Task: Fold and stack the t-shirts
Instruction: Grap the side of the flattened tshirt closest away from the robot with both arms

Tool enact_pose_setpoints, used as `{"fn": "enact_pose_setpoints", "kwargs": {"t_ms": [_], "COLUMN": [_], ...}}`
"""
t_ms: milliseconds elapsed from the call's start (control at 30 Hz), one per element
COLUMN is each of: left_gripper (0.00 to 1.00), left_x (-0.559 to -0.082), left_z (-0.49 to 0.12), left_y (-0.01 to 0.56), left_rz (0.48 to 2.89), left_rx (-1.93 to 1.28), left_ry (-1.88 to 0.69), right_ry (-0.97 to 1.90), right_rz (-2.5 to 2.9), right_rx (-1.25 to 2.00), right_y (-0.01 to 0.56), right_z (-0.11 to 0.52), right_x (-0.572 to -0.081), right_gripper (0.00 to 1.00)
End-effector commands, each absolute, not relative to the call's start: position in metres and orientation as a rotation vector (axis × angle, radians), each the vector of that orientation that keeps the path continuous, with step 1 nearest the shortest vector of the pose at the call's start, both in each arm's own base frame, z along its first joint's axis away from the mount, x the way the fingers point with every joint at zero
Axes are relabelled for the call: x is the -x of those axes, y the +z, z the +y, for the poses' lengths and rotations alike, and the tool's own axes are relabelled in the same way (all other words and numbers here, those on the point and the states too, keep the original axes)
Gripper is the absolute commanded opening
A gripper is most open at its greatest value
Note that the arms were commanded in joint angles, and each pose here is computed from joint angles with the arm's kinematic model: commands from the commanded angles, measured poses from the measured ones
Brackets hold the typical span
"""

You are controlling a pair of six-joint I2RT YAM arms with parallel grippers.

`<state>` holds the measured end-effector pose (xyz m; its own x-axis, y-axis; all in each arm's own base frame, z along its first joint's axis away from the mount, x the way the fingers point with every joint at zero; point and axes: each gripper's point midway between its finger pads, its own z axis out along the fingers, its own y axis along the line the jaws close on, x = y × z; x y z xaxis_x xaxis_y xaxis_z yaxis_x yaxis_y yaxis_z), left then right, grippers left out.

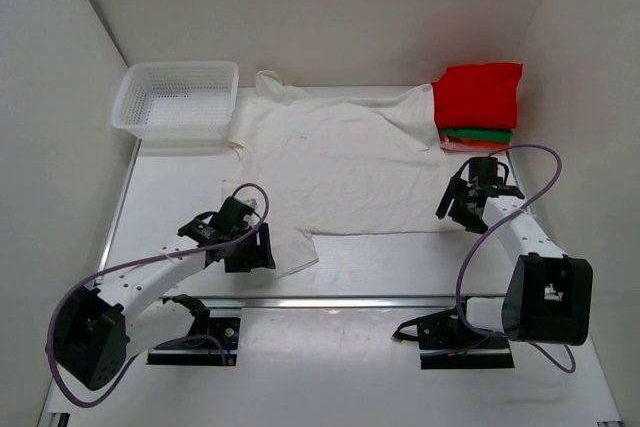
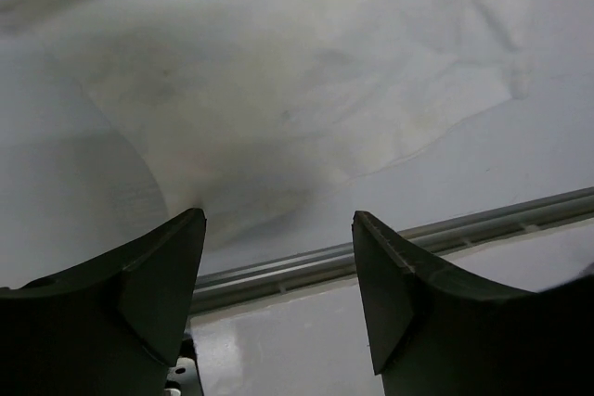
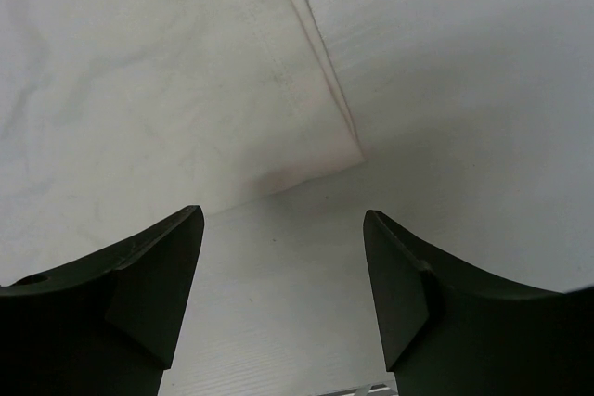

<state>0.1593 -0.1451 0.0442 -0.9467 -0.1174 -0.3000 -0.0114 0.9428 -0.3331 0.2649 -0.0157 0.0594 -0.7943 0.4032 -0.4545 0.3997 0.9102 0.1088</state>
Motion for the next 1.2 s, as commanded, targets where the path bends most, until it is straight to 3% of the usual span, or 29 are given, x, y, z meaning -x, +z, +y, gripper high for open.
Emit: {"fn": "enact_pose_setpoints", "kwargs": {"t_ms": [0, 233, 333, 433, 467, 533, 600, 767, 833, 900, 1167], "left_gripper": [0.75, 0.74, 0.68, 0.41, 0.23, 0.00, 0.00, 0.00, 0.00, 0.00, 0.00], "left_x": [-0.134, -0.135, -0.134, -0.139, -0.137, -0.136, -0.140, -0.159, -0.168, -0.175, -0.168], "left_z": [-0.136, -0.121, -0.125, -0.129, -0.133, -0.133, -0.137, -0.146, -0.152, -0.155, -0.152], "left_y": [0.031, 0.016, 0.009, 0.002, -0.001, -0.005, -0.003, 0.023, 0.043, 0.064, 0.109], "left_rz": [2.876, 2.875, 2.897, 2.891, 2.903, 2.908, 2.896, 2.816, 2.765, 2.727, 2.721], "left_rx": [0.078, 0.091, 0.071, 0.063, 0.058, 0.060, 0.056, 0.073, 0.048, 0.039, -0.051], "left_ry": [-0.423, -0.282, -0.254, -0.274, -0.306, -0.305, -0.336, -0.458, -0.488, -0.524, -0.520], "right_ry": [0.027, 0.044, 0.040, 0.021, 0.014, -0.001, 0.006, 0.021, 0.017, 0.022, 0.085], "right_rz": [2.580, 2.590, 2.593, 2.597, 2.607, 2.605, 2.601, 2.657, 2.686, 2.686, 2.709], "right_rx": [-0.582, -0.586, -0.585, -0.582, -0.583, -0.582, -0.581, -0.554, -0.540, -0.530, -0.476], "right_y": [0.054, 0.045, 0.042, 0.040, 0.037, 0.035, 0.031, 0.017, 0.016, 0.020, 0.054], "right_z": [-0.012, -0.010, -0.010, -0.011, -0.012, -0.017, -0.018, -0.018, -0.017, -0.015, -0.011], "right_x": [-0.271, -0.272, -0.273, -0.273, -0.271, -0.273, -0.277, -0.283, -0.282, -0.285, -0.259], "right_gripper": [0.67, 0.68, 0.68, 0.67, 0.68, 0.68, 0.68, 0.48, 0.11, 0.00, 0.00]}}
